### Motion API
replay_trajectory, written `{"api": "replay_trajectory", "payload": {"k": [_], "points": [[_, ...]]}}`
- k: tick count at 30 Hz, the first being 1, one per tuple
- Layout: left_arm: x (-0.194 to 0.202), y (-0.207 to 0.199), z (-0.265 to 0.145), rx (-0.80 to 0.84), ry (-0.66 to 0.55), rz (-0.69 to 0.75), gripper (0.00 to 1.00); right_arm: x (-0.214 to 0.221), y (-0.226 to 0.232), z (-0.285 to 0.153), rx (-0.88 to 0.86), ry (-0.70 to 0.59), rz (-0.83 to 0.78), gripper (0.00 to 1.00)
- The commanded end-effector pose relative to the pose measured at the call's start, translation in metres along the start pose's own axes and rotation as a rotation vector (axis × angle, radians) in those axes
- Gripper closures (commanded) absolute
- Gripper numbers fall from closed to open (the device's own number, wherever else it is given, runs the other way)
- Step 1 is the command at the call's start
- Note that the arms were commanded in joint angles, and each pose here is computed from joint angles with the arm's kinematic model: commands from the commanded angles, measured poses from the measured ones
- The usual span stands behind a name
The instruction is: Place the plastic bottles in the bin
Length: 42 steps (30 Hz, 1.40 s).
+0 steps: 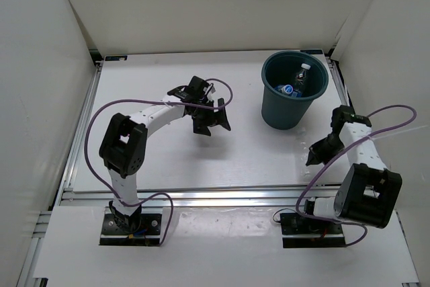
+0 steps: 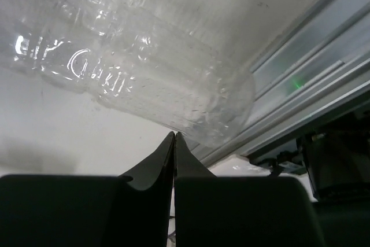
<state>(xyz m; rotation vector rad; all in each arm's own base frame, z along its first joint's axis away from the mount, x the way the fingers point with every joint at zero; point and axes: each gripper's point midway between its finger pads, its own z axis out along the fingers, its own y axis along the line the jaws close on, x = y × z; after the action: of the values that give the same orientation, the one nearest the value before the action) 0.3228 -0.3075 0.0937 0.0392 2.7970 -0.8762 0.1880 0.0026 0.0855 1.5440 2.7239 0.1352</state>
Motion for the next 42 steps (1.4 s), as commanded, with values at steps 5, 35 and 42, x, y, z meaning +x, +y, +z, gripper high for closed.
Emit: {"api": "replay_trajectory", "payload": {"k": [5, 35, 42], "points": [[0.004, -0.014, -0.021, 0.05, -0.016, 0.005, 0.0, -0.016, 0.001, 0.04, -0.013, -0.017, 0.024, 1.0], [0.015, -0.01, -0.029, 0.035, -0.012, -0.009, 0.0, -0.11, 0.054, -0.093, -0.243, -0.155, 0.294, 0.01], [0.002, -0.01, -0.035, 0.021, -0.051, -0.009, 0.0, -0.137, 0.056, -0.071, -0.166, -0.144, 0.237, 0.01]]}}
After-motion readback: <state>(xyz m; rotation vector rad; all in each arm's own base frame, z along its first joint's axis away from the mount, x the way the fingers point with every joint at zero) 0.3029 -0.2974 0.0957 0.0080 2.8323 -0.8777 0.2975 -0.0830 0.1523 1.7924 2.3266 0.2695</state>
